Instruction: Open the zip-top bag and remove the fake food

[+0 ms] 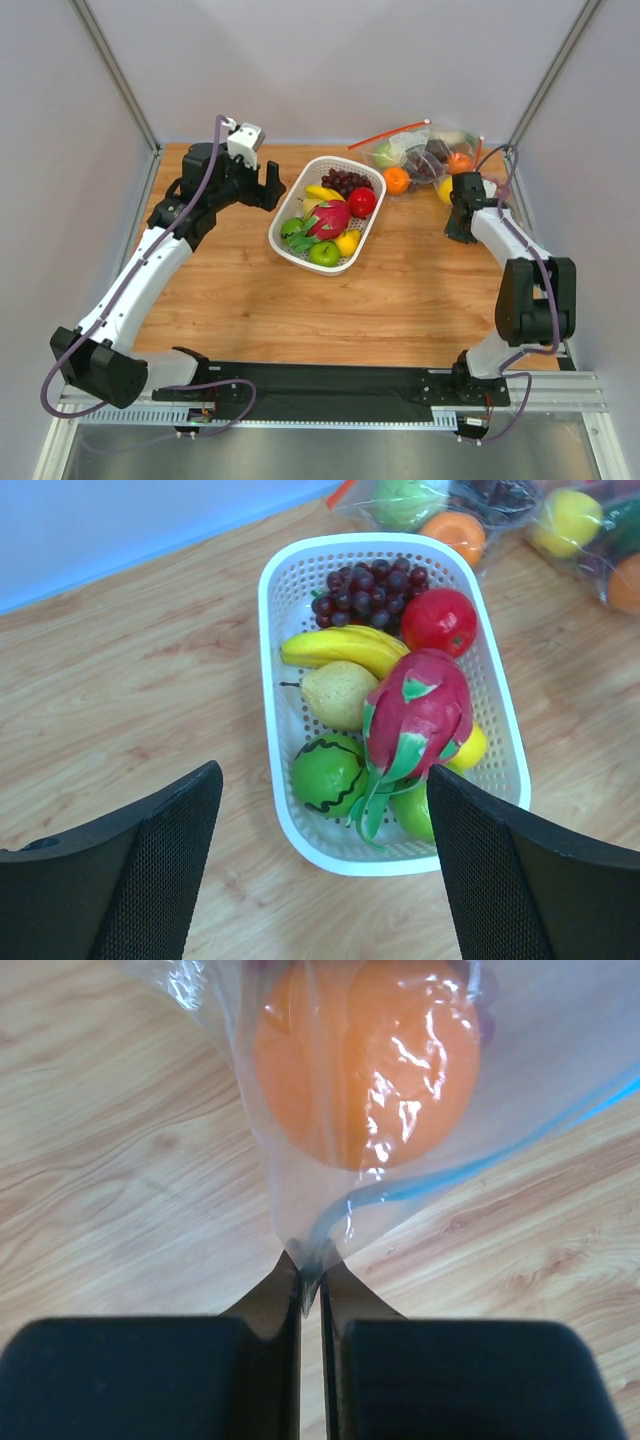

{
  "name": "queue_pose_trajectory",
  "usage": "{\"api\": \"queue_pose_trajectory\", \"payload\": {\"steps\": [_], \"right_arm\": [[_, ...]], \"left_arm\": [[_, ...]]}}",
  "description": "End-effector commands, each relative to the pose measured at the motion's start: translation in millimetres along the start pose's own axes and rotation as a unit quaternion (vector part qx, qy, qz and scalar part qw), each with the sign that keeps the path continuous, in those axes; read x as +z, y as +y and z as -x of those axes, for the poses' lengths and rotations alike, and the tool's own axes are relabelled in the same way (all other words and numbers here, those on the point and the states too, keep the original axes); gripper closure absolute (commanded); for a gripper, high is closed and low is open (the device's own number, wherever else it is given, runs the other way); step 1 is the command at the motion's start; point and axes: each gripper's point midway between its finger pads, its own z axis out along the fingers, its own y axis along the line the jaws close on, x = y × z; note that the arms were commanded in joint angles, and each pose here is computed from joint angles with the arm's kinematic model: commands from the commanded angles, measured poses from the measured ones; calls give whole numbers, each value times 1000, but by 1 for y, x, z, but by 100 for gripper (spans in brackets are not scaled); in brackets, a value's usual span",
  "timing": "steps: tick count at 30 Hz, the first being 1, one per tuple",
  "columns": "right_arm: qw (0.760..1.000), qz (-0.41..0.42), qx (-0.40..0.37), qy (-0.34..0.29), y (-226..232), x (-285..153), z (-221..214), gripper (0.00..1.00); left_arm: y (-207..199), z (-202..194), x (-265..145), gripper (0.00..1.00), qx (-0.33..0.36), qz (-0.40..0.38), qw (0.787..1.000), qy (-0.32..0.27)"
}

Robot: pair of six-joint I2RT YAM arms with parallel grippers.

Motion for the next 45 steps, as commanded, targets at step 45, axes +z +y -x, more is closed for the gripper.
{"api": "queue_pose_trajectory", "payload": {"steps": [45], "right_arm": [[767,618,-168,32,88,-346,-62,100]], "left_arm": [[-294,-20,12,5,179,-351,905,-158]]}}
